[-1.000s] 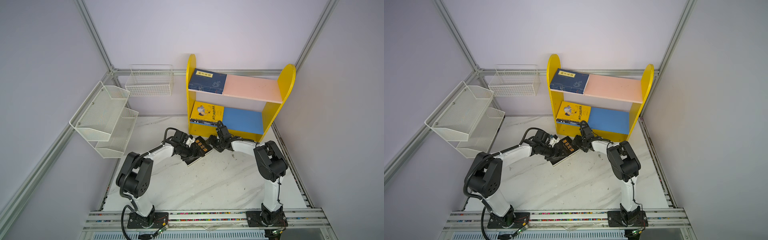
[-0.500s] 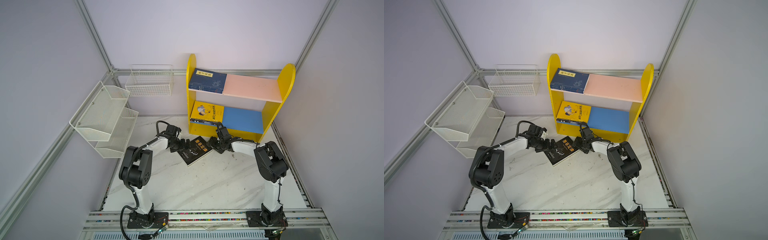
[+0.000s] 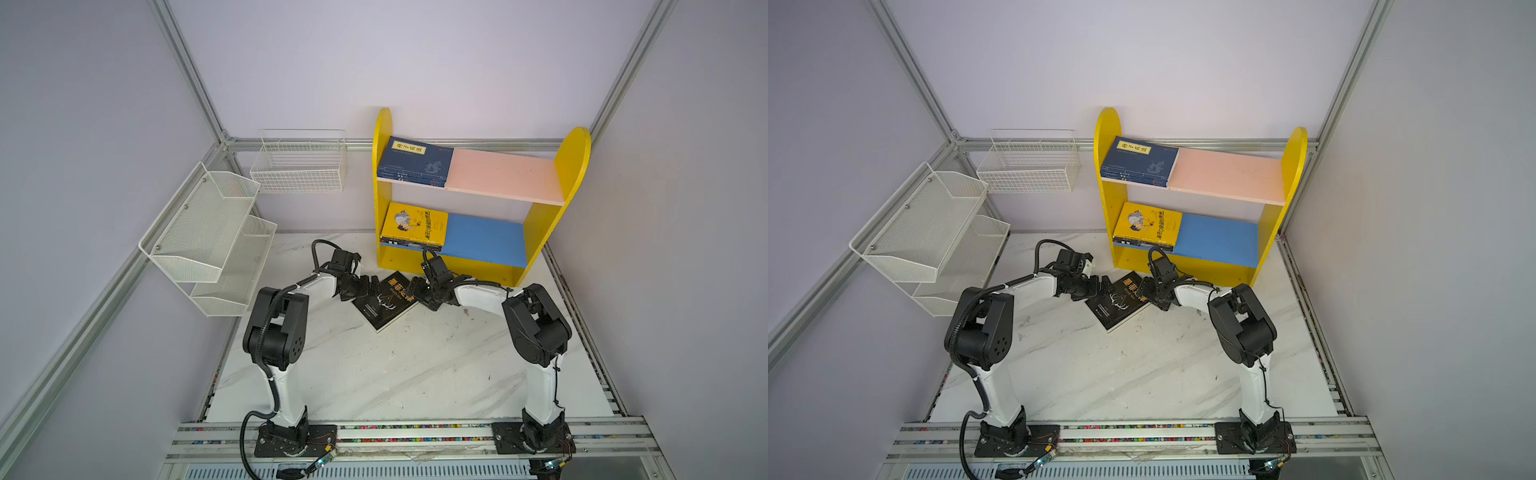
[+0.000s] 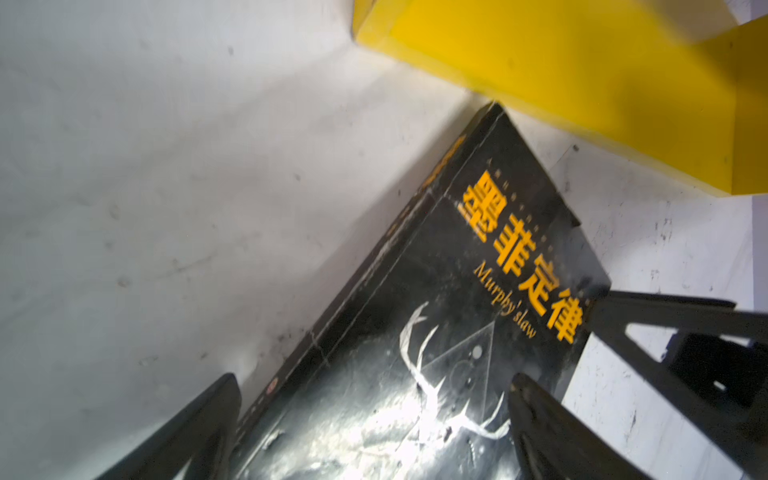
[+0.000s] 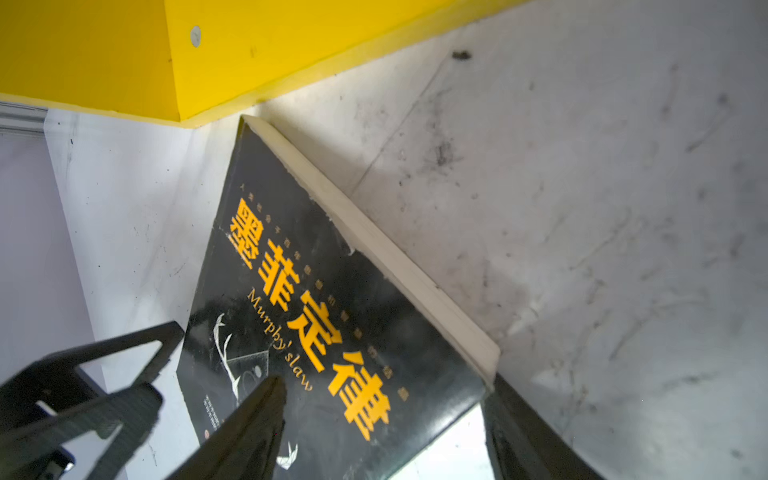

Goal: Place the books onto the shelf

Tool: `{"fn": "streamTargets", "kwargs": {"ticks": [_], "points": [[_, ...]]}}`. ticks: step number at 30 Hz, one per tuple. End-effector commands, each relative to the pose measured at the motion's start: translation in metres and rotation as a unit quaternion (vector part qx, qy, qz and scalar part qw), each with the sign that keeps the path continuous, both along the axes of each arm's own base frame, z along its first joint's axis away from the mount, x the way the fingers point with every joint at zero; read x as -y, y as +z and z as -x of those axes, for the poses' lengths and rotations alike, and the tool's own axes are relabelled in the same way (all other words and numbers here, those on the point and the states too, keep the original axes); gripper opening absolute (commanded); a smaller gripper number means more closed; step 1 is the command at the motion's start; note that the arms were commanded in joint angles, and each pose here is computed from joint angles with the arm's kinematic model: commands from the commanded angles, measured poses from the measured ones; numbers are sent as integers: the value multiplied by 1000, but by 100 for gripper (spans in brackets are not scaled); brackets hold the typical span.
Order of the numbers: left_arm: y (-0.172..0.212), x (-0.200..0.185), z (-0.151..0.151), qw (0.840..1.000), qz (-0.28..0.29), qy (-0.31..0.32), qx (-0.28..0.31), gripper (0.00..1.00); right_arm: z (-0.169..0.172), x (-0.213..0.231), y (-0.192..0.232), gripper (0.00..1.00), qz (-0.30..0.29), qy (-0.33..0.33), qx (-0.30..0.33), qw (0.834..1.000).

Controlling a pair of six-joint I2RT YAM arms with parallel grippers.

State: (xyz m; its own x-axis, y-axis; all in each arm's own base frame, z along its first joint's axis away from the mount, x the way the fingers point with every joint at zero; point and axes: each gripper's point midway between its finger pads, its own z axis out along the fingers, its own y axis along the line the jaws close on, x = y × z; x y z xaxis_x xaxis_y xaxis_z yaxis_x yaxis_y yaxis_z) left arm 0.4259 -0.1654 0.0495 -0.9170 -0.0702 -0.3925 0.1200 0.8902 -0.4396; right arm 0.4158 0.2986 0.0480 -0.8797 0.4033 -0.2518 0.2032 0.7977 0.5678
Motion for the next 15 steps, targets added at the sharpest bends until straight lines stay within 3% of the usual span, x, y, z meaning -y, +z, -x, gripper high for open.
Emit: {"fn": "streamTargets", "kwargs": {"ticks": [1,5,7,12,15], "points": [[12,31,45,998,29,-63,-10,99,-10,-3,-4,77,6,-3,1,1000],[37,79,111,982,113,-138,-64,98,-33,-1,6,77,19,2,32,999],[58,90,132,977,137,-154,-59,98,-44,1,8,77,21,9,45,999],[78,46,111,996,84,-42,5,100,-51,5,9,77,43,28,51,997],[71,31,97,995,93,13,-24,100,-40,11,10,75,62,47,51,996]]}}
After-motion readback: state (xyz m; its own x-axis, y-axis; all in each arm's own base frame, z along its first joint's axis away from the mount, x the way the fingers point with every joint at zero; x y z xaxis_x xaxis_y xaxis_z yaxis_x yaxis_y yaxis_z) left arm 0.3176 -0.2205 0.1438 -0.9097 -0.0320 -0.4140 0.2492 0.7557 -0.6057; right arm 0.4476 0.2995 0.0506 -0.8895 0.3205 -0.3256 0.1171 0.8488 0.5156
